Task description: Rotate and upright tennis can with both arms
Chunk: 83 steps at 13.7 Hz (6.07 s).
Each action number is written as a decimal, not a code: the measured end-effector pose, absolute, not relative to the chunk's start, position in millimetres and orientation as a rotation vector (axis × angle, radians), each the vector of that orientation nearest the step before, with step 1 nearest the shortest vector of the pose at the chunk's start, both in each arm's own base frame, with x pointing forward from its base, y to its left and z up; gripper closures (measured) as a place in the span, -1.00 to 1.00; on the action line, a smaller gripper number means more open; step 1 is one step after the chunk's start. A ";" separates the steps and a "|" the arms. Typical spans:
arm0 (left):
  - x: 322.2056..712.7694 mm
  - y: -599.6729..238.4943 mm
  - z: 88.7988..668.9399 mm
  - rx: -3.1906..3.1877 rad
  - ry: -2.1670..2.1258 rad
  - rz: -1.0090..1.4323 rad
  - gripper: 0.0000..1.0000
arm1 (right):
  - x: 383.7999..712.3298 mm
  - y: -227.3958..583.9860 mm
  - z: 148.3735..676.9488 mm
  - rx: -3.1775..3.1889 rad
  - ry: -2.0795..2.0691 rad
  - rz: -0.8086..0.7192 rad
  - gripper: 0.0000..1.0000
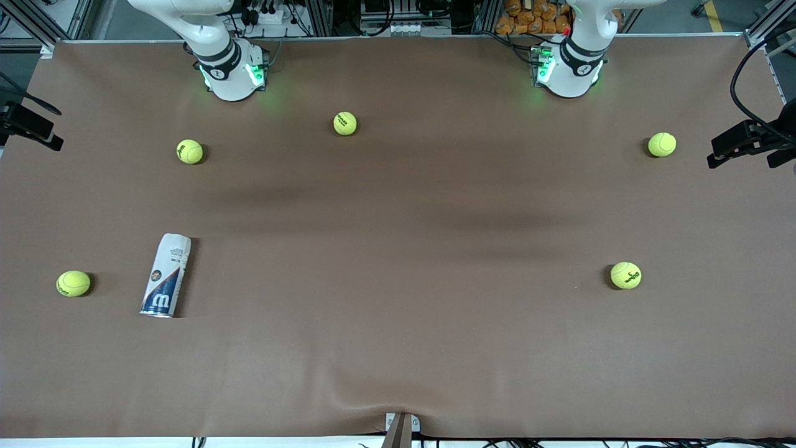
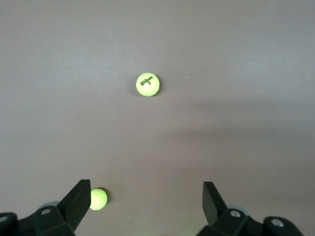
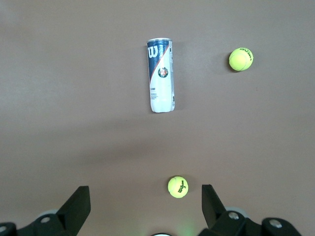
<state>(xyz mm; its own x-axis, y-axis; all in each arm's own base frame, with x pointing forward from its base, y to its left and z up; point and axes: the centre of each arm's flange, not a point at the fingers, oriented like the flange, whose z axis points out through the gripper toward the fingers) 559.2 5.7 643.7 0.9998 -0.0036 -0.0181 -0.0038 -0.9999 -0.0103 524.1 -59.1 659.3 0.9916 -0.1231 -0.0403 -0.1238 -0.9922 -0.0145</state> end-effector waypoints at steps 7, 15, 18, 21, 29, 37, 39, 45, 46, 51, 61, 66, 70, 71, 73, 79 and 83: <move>559.3 5.8 643.2 -3.131 0.006 0.030 -1.00 | 530.5 -66.8 640.7 -3.116 0.215 0.082 -1.00; 559.6 5.9 642.1 -3.131 0.005 0.034 -1.00 | 583.9 -98.2 544.9 -3.128 0.179 0.069 -1.00; 559.7 5.9 641.9 -3.131 0.006 0.034 -1.00 | 615.9 -113.9 477.3 -3.136 0.183 0.081 -1.00; 559.8 5.9 641.7 -3.131 0.005 0.035 -1.00 | 641.6 -130.1 405.0 -3.147 0.138 0.084 -1.00; 559.9 5.9 641.5 -3.131 0.006 0.036 -1.00 | 671.7 -117.8 276.4 -3.110 0.087 0.085 -1.00; 560.7 5.2 638.9 -3.131 0.008 0.046 -1.00 | 672.5 -95.3 211.0 -3.102 0.030 0.176 -1.00; 561.0 5.4 637.9 -3.131 0.007 0.050 -1.00 | 669.8 -94.3 198.9 -3.097 -0.004 0.206 -1.00; 561.1 5.5 637.4 -3.131 0.006 0.054 -1.00 | 662.2 -95.8 185.1 -3.085 -0.080 0.255 -0.62; 561.1 5.5 637.4 -3.131 0.006 0.054 -1.00 | 662.7 -95.7 187.2 -3.085 -0.085 0.252 -0.44; 561.4 5.4 636.7 -3.131 0.007 0.056 -1.00 | 680.6 -69.6 218.8 -3.076 -0.173 0.261 -0.32; 562.9 4.0 633.9 -3.131 0.011 0.064 -1.00 | 689.2 198.4 333.5 -2.823 -1.355 0.055 -0.35; 562.9 3.2 633.9 -3.138 0.012 0.064 -1.00 | 655.4 326.4 332.6 -2.534 -1.814 -0.158 -0.35; 563.0 2.3 633.4 -3.145 0.013 0.066 -1.00 | 589.0 441.0 303.0 -2.339 -2.112 -0.155 -0.41; 563.0 2.3 633.3 -3.145 0.013 0.067 -1.00 | 573.5 460.9 291.3 -2.301 -2.190 -0.139 -0.41; 563.5 2.3 631.7 -3.148 0.012 0.073 -1.00 | 552.7 487.0 268.0 -2.240 -2.300 -0.131 -0.41; 572.6 -3.4 611.5 -3.202 0.014 0.133 -1.00 | 539.0 500.4 203.1 -2.176 -2.442 -0.116 -0.42; 577.0 -4.5 602.5 -3.210 0.014 0.159 -1.00 | 539.9 499.4 200.8 -2.162 -2.502 -0.116 -0.74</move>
